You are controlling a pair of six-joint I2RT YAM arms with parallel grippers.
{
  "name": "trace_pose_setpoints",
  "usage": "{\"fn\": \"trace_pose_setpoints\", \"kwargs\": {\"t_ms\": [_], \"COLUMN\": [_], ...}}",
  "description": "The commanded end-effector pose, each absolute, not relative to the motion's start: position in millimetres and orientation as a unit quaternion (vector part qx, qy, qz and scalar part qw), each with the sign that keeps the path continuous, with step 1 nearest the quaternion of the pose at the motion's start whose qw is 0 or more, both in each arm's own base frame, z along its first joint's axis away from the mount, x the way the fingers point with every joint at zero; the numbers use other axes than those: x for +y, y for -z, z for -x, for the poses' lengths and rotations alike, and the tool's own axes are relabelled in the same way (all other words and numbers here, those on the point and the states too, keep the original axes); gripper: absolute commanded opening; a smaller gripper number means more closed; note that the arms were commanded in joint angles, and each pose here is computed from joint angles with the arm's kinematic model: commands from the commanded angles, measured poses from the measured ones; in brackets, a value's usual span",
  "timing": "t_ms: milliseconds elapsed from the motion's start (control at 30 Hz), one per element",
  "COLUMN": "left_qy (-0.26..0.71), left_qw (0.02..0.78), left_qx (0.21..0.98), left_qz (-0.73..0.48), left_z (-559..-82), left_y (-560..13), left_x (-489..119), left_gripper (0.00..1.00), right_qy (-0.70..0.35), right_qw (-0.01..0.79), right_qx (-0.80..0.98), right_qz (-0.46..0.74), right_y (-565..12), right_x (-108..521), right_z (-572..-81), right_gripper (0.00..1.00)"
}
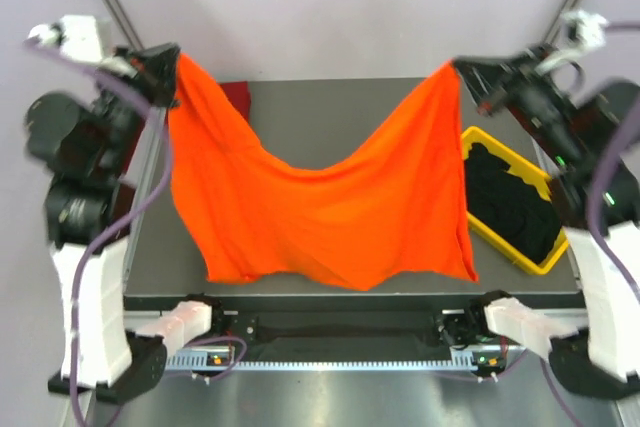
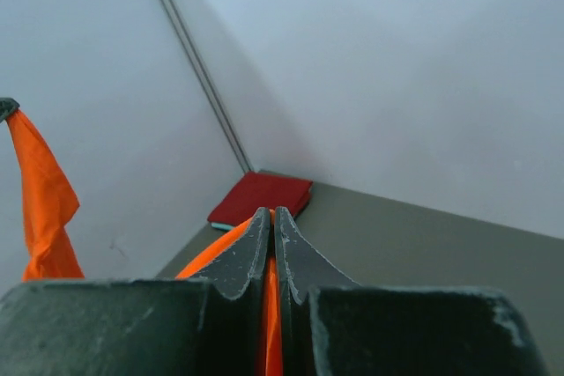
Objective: Fold and stack the t-shirts
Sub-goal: Flatten the tshirt out
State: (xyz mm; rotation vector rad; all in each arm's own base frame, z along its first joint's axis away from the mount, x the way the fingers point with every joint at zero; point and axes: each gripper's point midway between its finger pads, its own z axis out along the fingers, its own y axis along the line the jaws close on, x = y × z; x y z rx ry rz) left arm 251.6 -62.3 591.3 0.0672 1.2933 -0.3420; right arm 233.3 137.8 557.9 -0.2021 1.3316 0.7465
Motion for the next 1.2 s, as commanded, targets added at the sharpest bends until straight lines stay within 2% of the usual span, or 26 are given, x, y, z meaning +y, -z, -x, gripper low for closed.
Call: {"fn": "trace_pose_setpoints", "kwargs": {"t_ms": [0, 33, 100, 133, 167, 200, 267, 300, 333, 467, 567, 600, 633, 667, 733, 767, 800, 833, 867, 900, 933, 967, 1000, 1067, 1100, 1167], "left_qy": [0.087, 0.078, 0.046, 0.028, 0.012, 0.014, 0.028, 0.045, 0.059, 0.097, 0.133, 0.140, 0.148, 0.150, 0.157, 0.160, 0.167, 0.171, 0.178, 0.189, 0.194, 0.201, 0.207, 0.210, 0.208, 0.200], "left_qw": [0.813, 0.819, 0.814, 0.831, 0.819, 0.841, 0.845, 0.854, 0.882, 0.911, 0.906, 0.896, 0.891, 0.894, 0.877, 0.884, 0.863, 0.855, 0.856, 0.829, 0.814, 0.816, 0.783, 0.764, 0.734, 0.695], "left_qx": [0.573, 0.566, 0.578, 0.556, 0.574, 0.540, 0.534, 0.518, 0.467, 0.400, 0.402, 0.421, 0.429, 0.421, 0.454, 0.439, 0.477, 0.489, 0.485, 0.527, 0.548, 0.542, 0.585, 0.608, 0.642, 0.686], "left_qz": [-0.055, -0.048, -0.017, -0.010, 0.007, 0.019, 0.029, 0.035, 0.029, 0.033, -0.001, -0.007, -0.021, -0.024, -0.020, -0.019, -0.010, -0.005, 0.000, 0.014, 0.021, 0.021, 0.040, 0.057, 0.072, 0.085], "left_z": [-328.8, -339.8, -384.4, -388.6, -423.8, -419.0, -448.9, -448.5, -427.2, -394.2, -381.8, -390.3, -388.9, -366.6, -375.3, -344.5, -358.6, -352.7, -324.3, -334.0, -329.2, -303.0, -313.2, -295.2, -300.5, -289.5], "left_y": [-587.3, -589.3, -576.9, -601.0, -587.1, -622.7, -628.1, -643.1, -683.5, -722.8, -723.7, -708.6, -701.6, -707.0, -669.2, -675.1, -635.4, -621.8, -621.2, -577.2, -554.7, -548.6, -493.1, -452.0, -405.1, -361.4], "left_x": [-59.4, -56.8, -46.7, -40.1, -36.0, -30.5, -32.7, -32.9, -34.8, -38.0, -54.2, -59.0, -64.9, -63.6, -67.2, -64.5, -67.6, -67.1, -63.8, -66.0, -66.0, -64.2, -65.4, -61.6, -61.5, -59.1], "left_gripper": [0.00, 0.00, 0.00, 0.00, 0.00, 0.00, 0.00, 0.00, 0.00, 0.00, 0.00, 0.00, 0.00, 0.00, 0.00, 0.00, 0.00, 0.00, 0.00, 0.00, 0.00, 0.00, 0.00, 0.00, 0.00, 0.00], "right_qy": [-0.347, -0.345, -0.337, -0.333, -0.328, -0.330, -0.328, -0.324, -0.317, -0.294, -0.275, -0.274, -0.272, -0.270, -0.269, -0.264, -0.263, -0.264, -0.258, -0.259, -0.260, -0.264, -0.267, -0.283, -0.290, -0.296], "right_qw": [0.738, 0.730, 0.753, 0.749, 0.753, 0.769, 0.767, 0.776, 0.774, 0.794, 0.800, 0.789, 0.793, 0.794, 0.779, 0.774, 0.766, 0.760, 0.757, 0.736, 0.735, 0.724, 0.702, 0.687, 0.671, 0.640], "right_qx": [0.568, 0.580, 0.553, 0.562, 0.561, 0.538, 0.544, 0.533, 0.539, 0.522, 0.520, 0.537, 0.531, 0.529, 0.553, 0.561, 0.574, 0.581, 0.589, 0.616, 0.616, 0.627, 0.652, 0.661, 0.675, 0.702], "right_qz": [0.112, 0.112, 0.113, 0.111, 0.105, 0.108, 0.095, 0.096, 0.096, 0.103, 0.118, 0.121, 0.122, 0.127, 0.125, 0.125, 0.122, 0.121, 0.117, 0.113, 0.113, 0.110, 0.106, 0.105, 0.104, 0.104], "right_y": [-579.8, -570.2, -590.6, -581.5, -583.8, -603.8, -598.8, -612.4, -609.1, -631.0, -626.6, -600.8, -601.6, -594.7, -561.6, -548.7, -523.7, -510.6, -497.9, -463.0, -458.5, -444.5, -414.5, -397.8, -373.5, -339.8], "right_x": [160.2, 169.7, 170.5, 176.0, 170.9, 168.0, 164.7, 162.8, 162.5, 148.3, 142.4, 145.5, 142.1, 142.3, 141.8, 139.9, 138.1, 138.1, 135.4, 135.7, 134.4, 134.7, 136.4, 141.4, 144.1, 153.5], "right_z": [-283.6, -312.2, -330.5, -358.0, -371.5, -374.3, -404.6, -403.6, -414.6, -410.3, -403.2, -412.8, -397.7, -395.5, -390.3, -388.5, -381.5, -378.0, -375.4, -377.3, -366.7, -364.0, -362.6, -345.9, -337.3, -326.8], "right_gripper": [0.00, 0.00, 0.00, 0.00, 0.00, 0.00, 0.00, 0.00, 0.00, 0.00, 0.00, 0.00, 0.00, 0.00, 0.00, 0.00, 0.00, 0.00, 0.00, 0.00, 0.00, 0.00, 0.00, 0.00, 0.00, 0.00]}}
